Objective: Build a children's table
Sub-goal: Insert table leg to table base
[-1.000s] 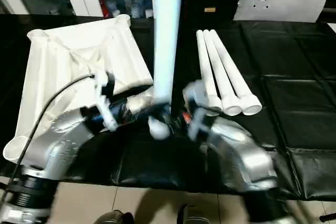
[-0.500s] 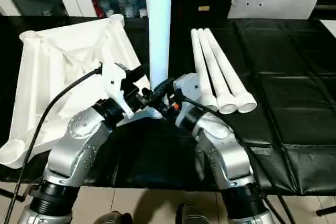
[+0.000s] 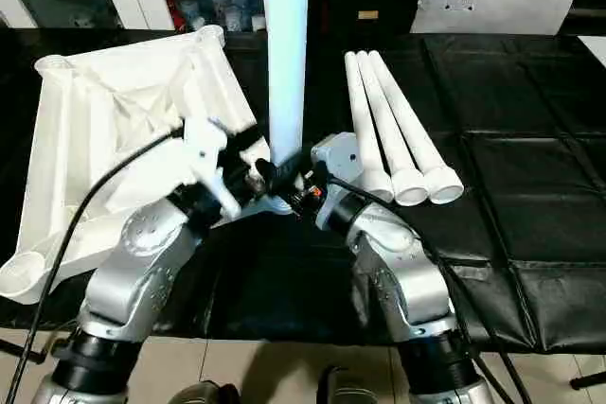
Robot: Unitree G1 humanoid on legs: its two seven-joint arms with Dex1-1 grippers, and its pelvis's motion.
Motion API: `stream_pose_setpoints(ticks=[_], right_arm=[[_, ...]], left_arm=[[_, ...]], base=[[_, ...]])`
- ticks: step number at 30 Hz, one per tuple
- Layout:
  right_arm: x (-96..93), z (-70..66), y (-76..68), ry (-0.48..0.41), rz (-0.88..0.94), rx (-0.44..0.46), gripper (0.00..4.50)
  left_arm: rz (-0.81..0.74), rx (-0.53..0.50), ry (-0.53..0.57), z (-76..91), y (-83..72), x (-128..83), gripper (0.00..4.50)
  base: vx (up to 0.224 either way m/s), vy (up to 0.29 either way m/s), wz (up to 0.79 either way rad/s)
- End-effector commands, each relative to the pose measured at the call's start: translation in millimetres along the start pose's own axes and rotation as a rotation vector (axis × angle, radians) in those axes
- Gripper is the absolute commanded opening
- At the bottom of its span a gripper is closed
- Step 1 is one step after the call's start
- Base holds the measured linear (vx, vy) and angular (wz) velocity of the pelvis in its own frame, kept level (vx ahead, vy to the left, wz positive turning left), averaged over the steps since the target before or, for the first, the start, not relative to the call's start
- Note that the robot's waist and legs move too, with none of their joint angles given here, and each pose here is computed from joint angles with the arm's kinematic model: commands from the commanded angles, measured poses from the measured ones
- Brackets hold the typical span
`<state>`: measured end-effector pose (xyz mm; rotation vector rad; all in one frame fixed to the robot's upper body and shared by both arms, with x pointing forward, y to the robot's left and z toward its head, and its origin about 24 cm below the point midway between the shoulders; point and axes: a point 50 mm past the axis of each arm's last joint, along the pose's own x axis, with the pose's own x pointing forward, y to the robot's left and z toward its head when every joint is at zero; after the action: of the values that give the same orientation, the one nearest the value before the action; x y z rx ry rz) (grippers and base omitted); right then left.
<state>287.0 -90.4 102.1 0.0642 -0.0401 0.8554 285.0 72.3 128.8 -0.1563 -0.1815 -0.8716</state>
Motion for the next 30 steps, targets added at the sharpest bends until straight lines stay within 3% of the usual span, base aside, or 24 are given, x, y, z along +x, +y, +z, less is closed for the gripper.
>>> stream_pose_setpoints(ticks=[1,4,9,10,19,28,30], right_arm=[[-0.8,1.4,1.8,-0.004,0.036,0.014,1.95],[-3.9,-0.6,2.4,0.014,0.069,0.016,1.95],[-6.9,-1.3,4.0,0.025,0.109,0.02,1.95],[-7.1,-1.3,4.1,0.026,0.112,0.019,1.95],[-9.4,-4.3,8.1,0.047,0.164,0.021,1.95],[-10.4,-4.2,9.6,0.05,0.171,0.016,1.94],[-10.9,-4.0,8.9,0.049,0.164,0.013,1.94]], left_arm=[[-0.034,-0.052,-0.015,3.9,6.4,-1.4,3.58],[-0.124,-0.068,-0.002,4.9,5.4,-4.9,3.14],[-0.208,-0.092,0.011,5.8,4.0,-8.1,2.99],[-0.211,-0.094,0.009,6.1,4.2,-8.1,2.72],[-0.386,-0.202,0.058,-0.9,-5.9,-15.3,2.1],[-0.302,-0.109,0.124,-8.0,7.7,-11.8,2.0],[-0.251,-0.12,0.092,-4.9,10.5,-10.0,2.0]], base=[[0.0,0.0,0.0],[0.0,0.0,0.0],[0.0,0.0,0.0],[0.0,0.0,0.0],[0.0,0.0,0.0],[0.0,0.0,0.0],[0.0,0.0,0.0]])
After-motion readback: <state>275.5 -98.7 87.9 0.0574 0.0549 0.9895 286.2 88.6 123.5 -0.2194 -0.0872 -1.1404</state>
